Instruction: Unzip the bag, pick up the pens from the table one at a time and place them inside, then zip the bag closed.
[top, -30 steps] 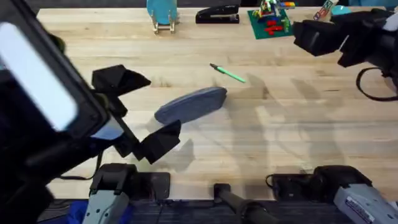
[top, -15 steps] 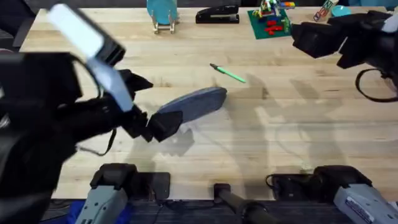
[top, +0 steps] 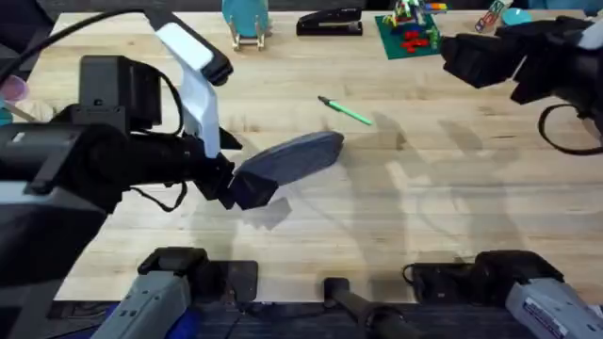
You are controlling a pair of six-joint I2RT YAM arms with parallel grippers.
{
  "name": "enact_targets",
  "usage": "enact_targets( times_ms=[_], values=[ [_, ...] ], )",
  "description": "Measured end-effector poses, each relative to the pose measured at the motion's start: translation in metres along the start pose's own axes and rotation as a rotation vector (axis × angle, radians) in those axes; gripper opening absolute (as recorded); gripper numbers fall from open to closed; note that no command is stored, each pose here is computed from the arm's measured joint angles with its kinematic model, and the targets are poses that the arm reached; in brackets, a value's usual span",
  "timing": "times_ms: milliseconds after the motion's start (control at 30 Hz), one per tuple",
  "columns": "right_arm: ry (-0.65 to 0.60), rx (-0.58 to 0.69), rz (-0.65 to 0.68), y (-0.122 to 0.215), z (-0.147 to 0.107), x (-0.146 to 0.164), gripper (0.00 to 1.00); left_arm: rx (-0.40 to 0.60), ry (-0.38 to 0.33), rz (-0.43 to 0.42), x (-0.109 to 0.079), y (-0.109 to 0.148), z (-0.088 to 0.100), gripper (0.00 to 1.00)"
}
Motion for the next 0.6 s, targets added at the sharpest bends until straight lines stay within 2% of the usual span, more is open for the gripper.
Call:
enact_targets(
  times_ms=[167, 300, 500, 600],
  values=[
    [0.0, 0.0, 0.0, 0.0, 0.0, 0.0, 0.997, 0.048, -0.02, -0.05, 0.003, -0.009, -0.006, 0.991],
    [0.0, 0.0, 0.0, 0.0, 0.0, 0.0, 0.997, 0.078, -0.003, -0.07, 0.009, -0.016, -0.011, 0.992],
    [0.0, 0.0, 0.0, 0.0, 0.0, 0.0, 0.997, 0.084, 0.057, -0.024, 0.024, -0.013, -0.02, 0.993],
    [0.0, 0.0, 0.0, 0.0, 0.0, 0.0, 0.998, 0.081, 0.063, -0.007, 0.027, -0.012, -0.021, 0.993]
  ],
)
Point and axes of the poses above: each hand's point on the last joint's axis, 136 mm out from that joint toward the fingers, its own y axis back along the fingers, its own x axis along the line the jaws close on, z = x × y, the point moved 8 cm from there along y, back along the fingers, and after that the axes turned 13 degrees about -y, right-handed, at the moved point
